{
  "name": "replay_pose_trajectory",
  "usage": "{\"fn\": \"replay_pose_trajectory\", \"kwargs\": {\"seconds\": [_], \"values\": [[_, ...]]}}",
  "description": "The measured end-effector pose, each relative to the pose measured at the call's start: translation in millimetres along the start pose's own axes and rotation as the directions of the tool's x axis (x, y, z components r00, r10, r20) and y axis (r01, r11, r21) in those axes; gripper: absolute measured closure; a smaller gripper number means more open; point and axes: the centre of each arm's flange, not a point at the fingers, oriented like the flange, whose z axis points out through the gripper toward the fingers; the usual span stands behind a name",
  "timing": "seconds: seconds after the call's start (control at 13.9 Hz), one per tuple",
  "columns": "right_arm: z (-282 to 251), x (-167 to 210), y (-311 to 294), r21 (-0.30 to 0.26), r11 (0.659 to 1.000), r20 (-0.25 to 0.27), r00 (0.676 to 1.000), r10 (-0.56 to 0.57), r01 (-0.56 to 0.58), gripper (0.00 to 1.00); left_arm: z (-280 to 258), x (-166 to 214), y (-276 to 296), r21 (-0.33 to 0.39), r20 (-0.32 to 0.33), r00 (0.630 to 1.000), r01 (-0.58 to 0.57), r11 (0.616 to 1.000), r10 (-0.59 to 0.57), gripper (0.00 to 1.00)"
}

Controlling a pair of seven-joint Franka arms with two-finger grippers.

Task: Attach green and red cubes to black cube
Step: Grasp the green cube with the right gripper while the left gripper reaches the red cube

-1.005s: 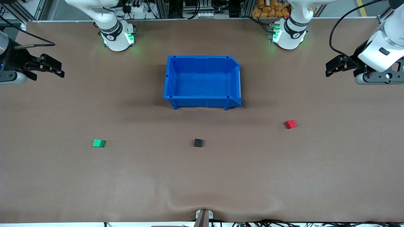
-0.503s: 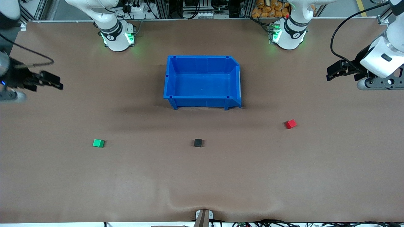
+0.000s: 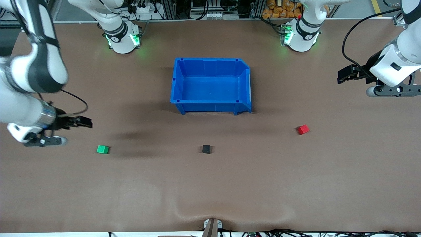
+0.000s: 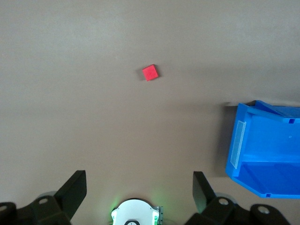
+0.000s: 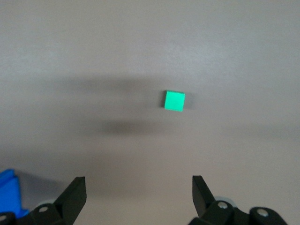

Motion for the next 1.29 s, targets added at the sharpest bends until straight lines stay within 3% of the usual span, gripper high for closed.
{"fn": "replay_pose_trajectory", "kwargs": {"seconds": [0.29,0.65,0.93,1.29], "values": [[75,8,22,-0.06,0.998,-0.042,0.999,-0.01,0.007,0.0,20,6,0,0.002,0.032,0.999,0.002,1.0,-0.002,0.0],[154,21,57,-0.058,0.998,-0.11,0.994,0.025,-0.032,0.0,59,18,-2,-0.001,0.028,0.999,0.025,1.0,-0.025,0.0],[177,26,57,-0.055,0.998,-0.13,0.991,0.022,-0.03,0.0,85,23,0,-0.003,0.017,1.0,0.026,1.0,-0.026,0.0],[196,25,54,-0.048,0.998,-0.115,0.993,0.028,-0.034,0.0,117,31,5,-0.004,0.021,0.998,0.059,0.998,-0.059,0.0]]}}
